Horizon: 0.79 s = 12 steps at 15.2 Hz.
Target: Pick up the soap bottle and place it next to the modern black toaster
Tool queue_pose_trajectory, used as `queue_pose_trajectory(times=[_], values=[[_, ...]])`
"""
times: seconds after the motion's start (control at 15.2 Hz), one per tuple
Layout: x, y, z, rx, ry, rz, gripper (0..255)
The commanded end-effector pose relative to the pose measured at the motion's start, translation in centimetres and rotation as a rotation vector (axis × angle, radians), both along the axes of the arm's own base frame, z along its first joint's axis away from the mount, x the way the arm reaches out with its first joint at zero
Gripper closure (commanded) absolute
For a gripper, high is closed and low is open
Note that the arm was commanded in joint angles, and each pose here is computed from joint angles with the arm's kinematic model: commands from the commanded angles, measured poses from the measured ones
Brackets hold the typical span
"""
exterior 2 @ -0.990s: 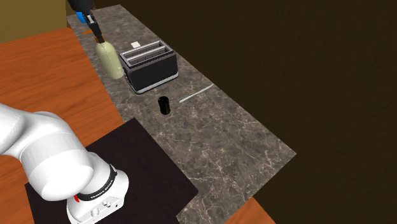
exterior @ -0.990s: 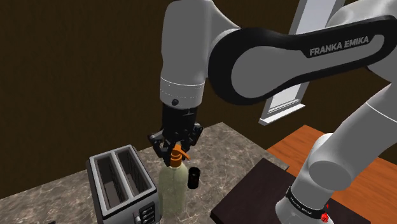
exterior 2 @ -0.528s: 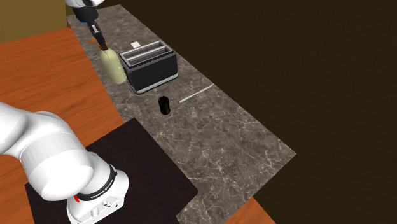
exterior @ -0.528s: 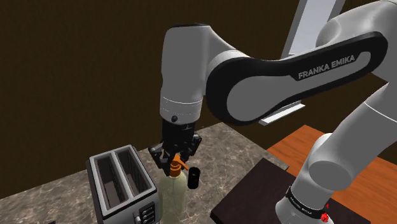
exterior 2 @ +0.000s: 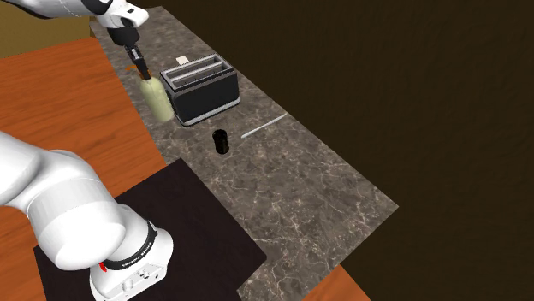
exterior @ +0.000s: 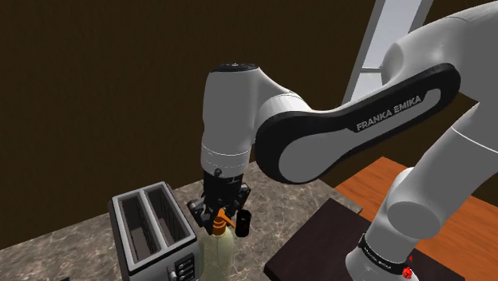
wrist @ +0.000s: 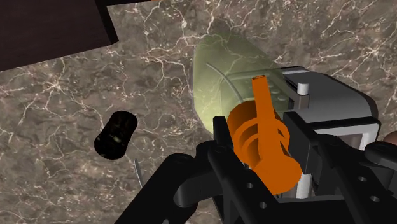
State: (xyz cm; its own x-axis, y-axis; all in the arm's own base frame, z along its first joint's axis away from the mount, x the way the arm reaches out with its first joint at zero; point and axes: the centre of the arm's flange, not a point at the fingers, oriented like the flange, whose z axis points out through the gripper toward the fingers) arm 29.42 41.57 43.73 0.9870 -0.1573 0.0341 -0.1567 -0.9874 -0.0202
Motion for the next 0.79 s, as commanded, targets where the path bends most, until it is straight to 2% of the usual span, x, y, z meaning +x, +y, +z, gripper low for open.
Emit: queue_pose_trajectory(times=[0.0, 0.73], values=[[0.0, 0.1, -1.0, 0.001, -0.001, 0.0, 255], [0.0, 0.1, -6.8, 0.001, -0.001, 0.0, 255]])
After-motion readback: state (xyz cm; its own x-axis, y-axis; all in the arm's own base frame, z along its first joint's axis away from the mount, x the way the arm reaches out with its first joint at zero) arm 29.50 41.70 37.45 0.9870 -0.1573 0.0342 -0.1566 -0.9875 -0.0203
